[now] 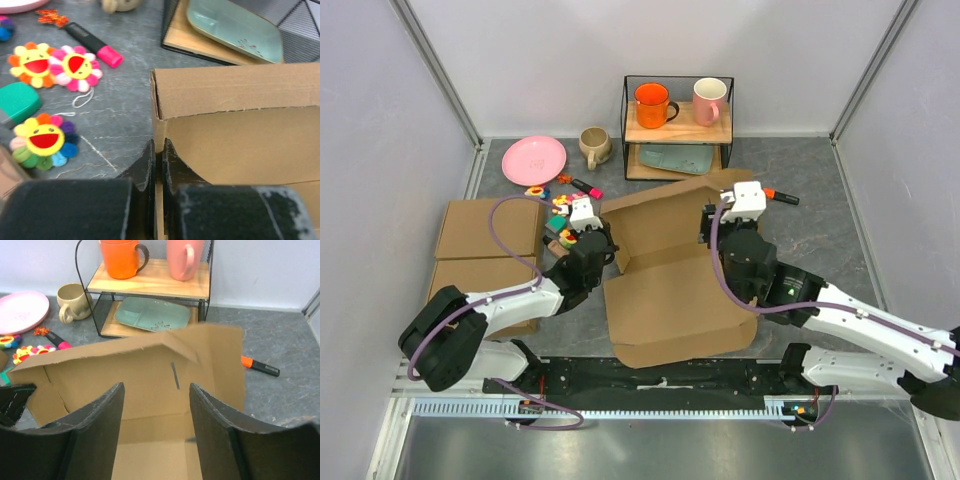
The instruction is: Fold the paper box
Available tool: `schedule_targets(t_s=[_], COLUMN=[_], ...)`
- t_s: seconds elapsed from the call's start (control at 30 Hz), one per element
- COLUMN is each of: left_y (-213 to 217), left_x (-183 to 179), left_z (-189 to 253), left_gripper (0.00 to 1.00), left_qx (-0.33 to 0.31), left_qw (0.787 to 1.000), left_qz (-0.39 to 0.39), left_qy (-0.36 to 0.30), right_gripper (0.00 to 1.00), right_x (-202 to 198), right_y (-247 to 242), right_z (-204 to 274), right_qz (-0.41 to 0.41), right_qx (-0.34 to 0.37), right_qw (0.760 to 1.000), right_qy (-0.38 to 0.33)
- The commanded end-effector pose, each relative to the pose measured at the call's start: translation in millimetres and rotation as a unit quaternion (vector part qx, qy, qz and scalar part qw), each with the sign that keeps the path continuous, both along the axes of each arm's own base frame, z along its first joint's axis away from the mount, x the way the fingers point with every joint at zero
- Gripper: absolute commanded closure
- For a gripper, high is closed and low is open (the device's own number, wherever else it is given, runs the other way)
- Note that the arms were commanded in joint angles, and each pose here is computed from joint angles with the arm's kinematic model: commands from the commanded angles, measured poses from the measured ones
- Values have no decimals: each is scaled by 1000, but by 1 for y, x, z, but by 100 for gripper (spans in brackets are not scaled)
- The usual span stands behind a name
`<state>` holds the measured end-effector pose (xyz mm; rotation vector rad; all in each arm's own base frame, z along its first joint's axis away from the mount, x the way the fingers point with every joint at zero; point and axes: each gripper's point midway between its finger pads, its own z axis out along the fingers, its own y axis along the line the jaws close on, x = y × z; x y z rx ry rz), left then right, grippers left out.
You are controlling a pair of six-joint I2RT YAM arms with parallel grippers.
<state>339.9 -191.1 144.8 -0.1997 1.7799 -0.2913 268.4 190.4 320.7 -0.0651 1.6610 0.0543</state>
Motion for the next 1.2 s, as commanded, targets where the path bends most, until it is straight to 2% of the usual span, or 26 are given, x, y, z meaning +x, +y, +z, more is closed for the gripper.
schedule_targets(t_s=[0.0,0.1,0.17,0.33,0.47,0.63,0.73,0.77,0.87,1.0,1.07,1.17], left_y=[36,26,23,21,24,26,29,32,36,43,41,39], left_x=[-8,-9,-10,-6,-2,-11,-17,-18,-22,-25,-28,-29], left_z=[-19,-12,-4,17,29,20,19,18,14,0,-12,-28], left_gripper=[98,98,98,98,98,98,98,98,98,98,98,98], left_qx=[67,117,130,211,266,256,242,235,221,196,167,150], left_qw=[992,991,990,977,963,966,969,970,974,979,984,986], left_qz=[100,66,53,11,-6,-21,-20,-13,-3,20,25,30], left_qy=[23,9,0,-24,-29,22,48,53,55,54,66,70], right_gripper=[41,44,41,34,34,37,41,42,45,48,46,34], right_x=[0,0,-1,-6,-8,-6,-6,-5,-4,-7,-8,-7], right_y=[-16,-30,-34,-53,-65,-68,-70,-71,-61,-45,-33,-23], right_z=[-3,-23,-29,-33,-46,-75,-92,-99,-128,-168,-187,-209], right_qz=[-26,-38,-35,-47,-69,-89,-90,-95,-77,-61,-40,-24], right_qx=[61,52,53,42,13,6,43,84,144,176,184,190], right_qw=[998,998,998,998,998,995,993,990,980,969,965,961], right_qy=[-17,-10,-7,-12,2,34,59,68,112,164,182,202])
